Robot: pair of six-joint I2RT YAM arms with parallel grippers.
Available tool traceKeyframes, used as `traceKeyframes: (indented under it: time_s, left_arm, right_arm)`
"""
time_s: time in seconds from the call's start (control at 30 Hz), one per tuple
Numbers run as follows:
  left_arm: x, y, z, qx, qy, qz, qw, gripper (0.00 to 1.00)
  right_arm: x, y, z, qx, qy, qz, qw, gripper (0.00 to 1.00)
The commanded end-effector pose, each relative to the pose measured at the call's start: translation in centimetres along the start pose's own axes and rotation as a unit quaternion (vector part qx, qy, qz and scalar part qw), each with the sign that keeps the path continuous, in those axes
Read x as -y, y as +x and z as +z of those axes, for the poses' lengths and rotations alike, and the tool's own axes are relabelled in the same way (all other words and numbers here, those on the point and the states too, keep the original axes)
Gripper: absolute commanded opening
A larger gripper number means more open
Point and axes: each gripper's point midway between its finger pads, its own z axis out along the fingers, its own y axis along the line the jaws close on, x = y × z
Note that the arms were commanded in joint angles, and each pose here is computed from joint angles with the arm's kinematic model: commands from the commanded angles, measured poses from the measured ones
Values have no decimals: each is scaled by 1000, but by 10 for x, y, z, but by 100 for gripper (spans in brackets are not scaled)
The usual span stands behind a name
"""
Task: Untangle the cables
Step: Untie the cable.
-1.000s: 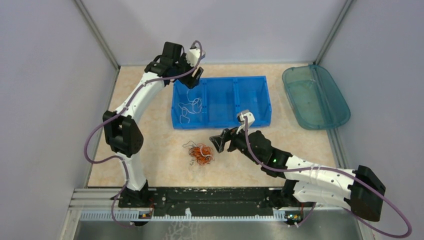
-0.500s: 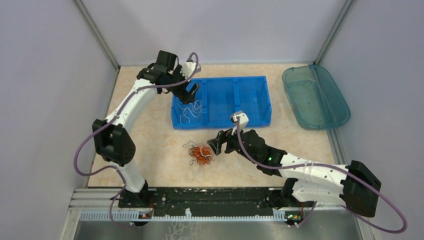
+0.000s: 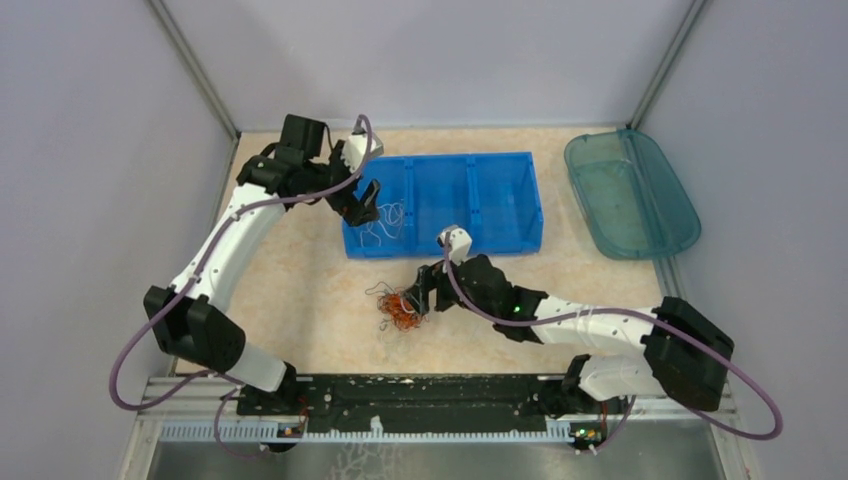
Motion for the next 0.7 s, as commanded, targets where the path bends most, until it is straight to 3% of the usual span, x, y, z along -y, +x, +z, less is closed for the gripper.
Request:
traceKeyframes:
  time_s: [0.0, 0.37, 0.67]
  left_arm:
    - [18, 3, -11, 16, 36, 18, 999, 100]
    - [50, 31, -23, 46, 72, 74, 994, 100]
    - [58, 37, -25, 51, 80, 85, 992, 100]
  right_arm:
    - [-18, -16, 14, 14, -30, 24, 999, 75]
    - [-22, 17, 43, -36, -46, 39, 998, 65]
    - [-24, 18, 49, -36, -50, 45, 997, 53]
